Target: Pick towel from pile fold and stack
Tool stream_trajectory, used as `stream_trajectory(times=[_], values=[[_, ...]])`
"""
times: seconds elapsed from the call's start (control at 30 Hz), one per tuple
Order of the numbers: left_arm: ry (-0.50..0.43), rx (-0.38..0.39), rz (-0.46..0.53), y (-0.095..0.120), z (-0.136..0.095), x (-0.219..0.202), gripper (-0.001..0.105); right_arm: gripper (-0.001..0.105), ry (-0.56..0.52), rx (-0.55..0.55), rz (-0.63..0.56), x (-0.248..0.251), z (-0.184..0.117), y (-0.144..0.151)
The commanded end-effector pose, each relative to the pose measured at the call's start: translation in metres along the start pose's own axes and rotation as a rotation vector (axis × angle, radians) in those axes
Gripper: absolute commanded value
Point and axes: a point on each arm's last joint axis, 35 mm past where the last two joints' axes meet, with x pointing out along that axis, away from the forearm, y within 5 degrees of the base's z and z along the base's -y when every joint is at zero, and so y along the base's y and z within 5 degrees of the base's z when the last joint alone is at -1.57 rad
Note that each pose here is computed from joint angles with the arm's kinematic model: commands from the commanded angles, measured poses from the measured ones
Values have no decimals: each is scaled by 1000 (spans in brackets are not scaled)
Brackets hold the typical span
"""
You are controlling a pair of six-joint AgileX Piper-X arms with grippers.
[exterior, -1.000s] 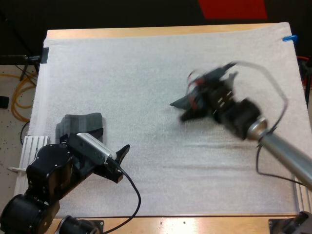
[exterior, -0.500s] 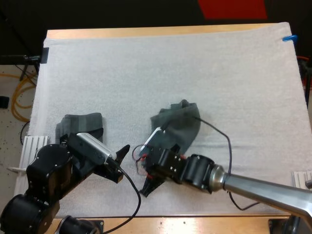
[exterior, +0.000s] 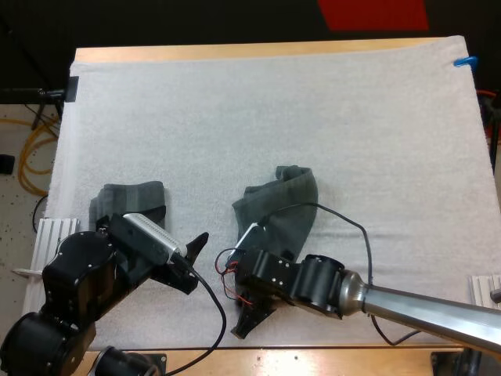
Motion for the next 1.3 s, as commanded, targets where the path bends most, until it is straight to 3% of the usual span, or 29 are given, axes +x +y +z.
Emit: stream_trajectory(times=[0.0, 0.07, 0.23, 0.67, 0.8, 0.97, 1.13, 1.27], values=[[-2, -4, -8, -1, 2, 0, 72, 71, -38, -17, 11, -14, 7, 1], [8, -5, -6, 0, 2, 3, 72, 80, -64, -63, -5, -26, 12, 1], [27, -9, -4, 1, 3, 8, 72, 76, -107, -108, -242, -53, 22, -14], [36, -11, -4, 1, 3, 10, 72, 75, -65, 215, -448, -73, -9, -137], [36, -11, -4, 1, 3, 10, 72, 72, -42, 331, -449, -69, -30, -177], [37, -13, -9, 1, 3, 10, 72, 70, -13, 483, -368, -50, -58, -218], [47, -28, -82, -2, 2, 10, 72, 70, 20, 544, -349, -20, -77, -245], [60, -30, -121, -3, 2, 10, 72, 70, 1, 563, -223, 5, -85, -253]])
